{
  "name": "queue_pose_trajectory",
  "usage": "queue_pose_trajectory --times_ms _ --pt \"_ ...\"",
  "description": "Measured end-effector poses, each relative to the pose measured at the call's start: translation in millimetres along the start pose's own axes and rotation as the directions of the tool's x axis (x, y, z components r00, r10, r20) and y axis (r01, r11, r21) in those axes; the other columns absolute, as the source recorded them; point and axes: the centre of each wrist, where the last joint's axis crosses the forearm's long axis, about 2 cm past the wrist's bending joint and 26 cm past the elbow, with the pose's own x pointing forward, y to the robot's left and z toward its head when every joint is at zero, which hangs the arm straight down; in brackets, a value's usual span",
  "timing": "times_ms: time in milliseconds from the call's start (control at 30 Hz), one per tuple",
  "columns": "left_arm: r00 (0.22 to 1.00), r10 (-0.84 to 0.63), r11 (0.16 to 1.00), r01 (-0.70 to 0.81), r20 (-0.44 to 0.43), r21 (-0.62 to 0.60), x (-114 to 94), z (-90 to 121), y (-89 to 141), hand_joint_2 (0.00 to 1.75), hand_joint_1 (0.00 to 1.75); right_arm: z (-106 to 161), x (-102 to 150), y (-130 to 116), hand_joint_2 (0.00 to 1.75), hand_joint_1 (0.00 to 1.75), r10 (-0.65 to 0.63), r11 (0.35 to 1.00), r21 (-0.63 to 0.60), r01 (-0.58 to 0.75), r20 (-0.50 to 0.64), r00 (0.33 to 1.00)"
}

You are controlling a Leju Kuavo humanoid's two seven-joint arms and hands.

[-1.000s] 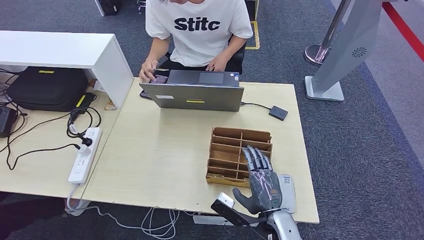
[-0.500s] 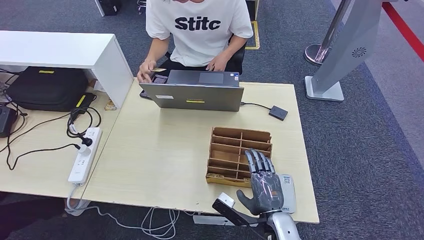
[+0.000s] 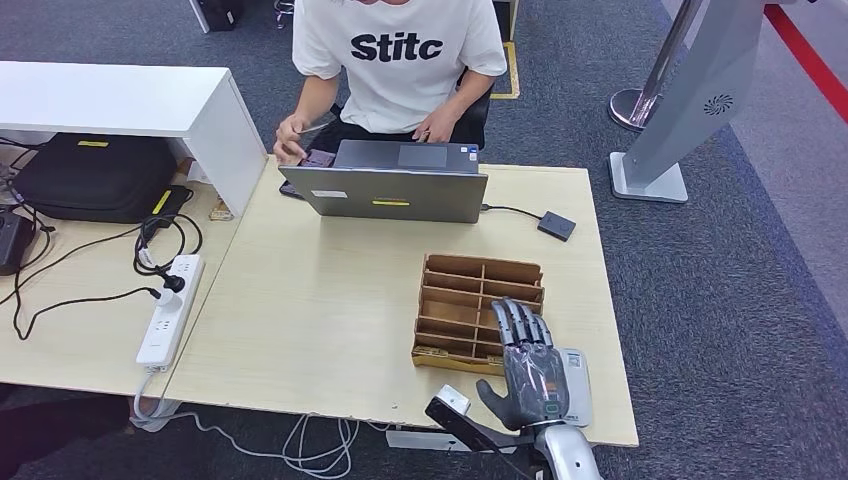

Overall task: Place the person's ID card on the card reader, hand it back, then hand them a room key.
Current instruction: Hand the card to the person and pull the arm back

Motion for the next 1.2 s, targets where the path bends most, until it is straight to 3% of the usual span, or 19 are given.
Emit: queue_pose_trajectory --times_ms 400,1200 --pt "1.0 -0.011 1.0 0.011 0.002 0.0 0 0 0 1.75 0.0 2 -6 -1 1.75 0.0 0.135 0.987 -0.064 -0.146 -0.151 0.979" --pt "1.0 -0.013 1.0 0.013 0.004 -0.006 0 0 0 1.75 0.0 17 -2 13 1.75 0.0 0.182 0.981 -0.07 -0.182 -0.004 0.983"
